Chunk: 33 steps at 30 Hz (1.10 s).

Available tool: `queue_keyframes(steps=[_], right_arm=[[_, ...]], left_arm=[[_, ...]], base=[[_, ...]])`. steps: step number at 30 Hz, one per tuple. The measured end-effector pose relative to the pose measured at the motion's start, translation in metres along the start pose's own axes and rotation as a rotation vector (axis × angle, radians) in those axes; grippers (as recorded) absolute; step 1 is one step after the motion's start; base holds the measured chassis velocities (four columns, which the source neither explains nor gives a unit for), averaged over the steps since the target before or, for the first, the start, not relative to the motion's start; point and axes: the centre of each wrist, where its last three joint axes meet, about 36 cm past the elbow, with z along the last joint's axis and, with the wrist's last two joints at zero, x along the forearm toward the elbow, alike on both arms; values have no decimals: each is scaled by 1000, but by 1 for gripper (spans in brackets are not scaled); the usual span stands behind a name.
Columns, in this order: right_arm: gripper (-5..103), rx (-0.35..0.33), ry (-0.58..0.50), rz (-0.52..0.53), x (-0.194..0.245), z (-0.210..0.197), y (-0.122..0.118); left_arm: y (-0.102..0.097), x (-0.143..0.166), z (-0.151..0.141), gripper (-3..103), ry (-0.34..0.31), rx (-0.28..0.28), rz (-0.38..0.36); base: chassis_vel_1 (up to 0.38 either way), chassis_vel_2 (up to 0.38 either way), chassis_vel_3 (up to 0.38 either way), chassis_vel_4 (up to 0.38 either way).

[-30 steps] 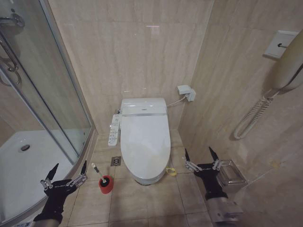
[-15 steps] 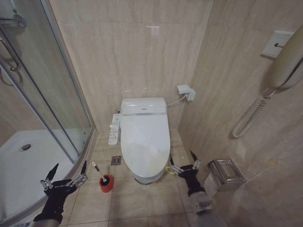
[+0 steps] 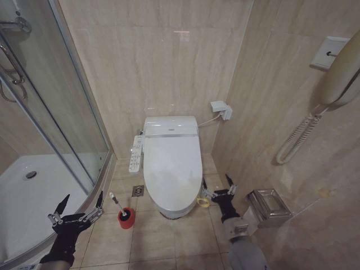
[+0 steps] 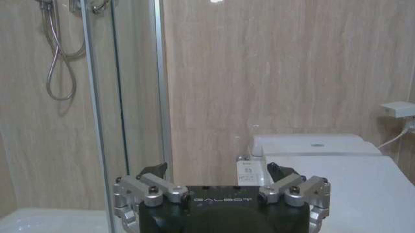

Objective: Open the toilet lid, clean the toilet bowl with a toilet brush, close the toilet lid, and flush.

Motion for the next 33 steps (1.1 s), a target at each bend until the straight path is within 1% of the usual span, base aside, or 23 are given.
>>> queue_keyframes(steps=[2,5,7,12,19,23,26,33], right_arm=[[100,-23,-16,17,-1,-4,-4],[100,-37,-30,16,1,-4,-7],[100,-59,-56,6,4,-4,-7],[100,-76,-77,-3,5,-6,-7],[100,-64,-89,-21,5,-9,-9],[100,-33,-112,-22,4,-10,-15],[100,-24,-116,-19,3,-10,-19],[100,-19,-106,-13,5,-6,-24]], left_arm=[[0,0,0,100,0,0,0],[0,0,0,100,0,0,0],[0,0,0,100,0,0,0],[0,0,0,100,0,0,0],[0,0,0,100,0,0,0],[0,0,0,100,0,0,0],[0,0,0,100,0,0,0],[0,0,0,100,0,0,0]], base=[[0,0,0,0],[0,0,0,0],[0,0,0,0],[0,0,0,0],[-75,53,56,-73],[-134,110,115,-106],[-96,83,72,-82],[9,-7,-6,10]])
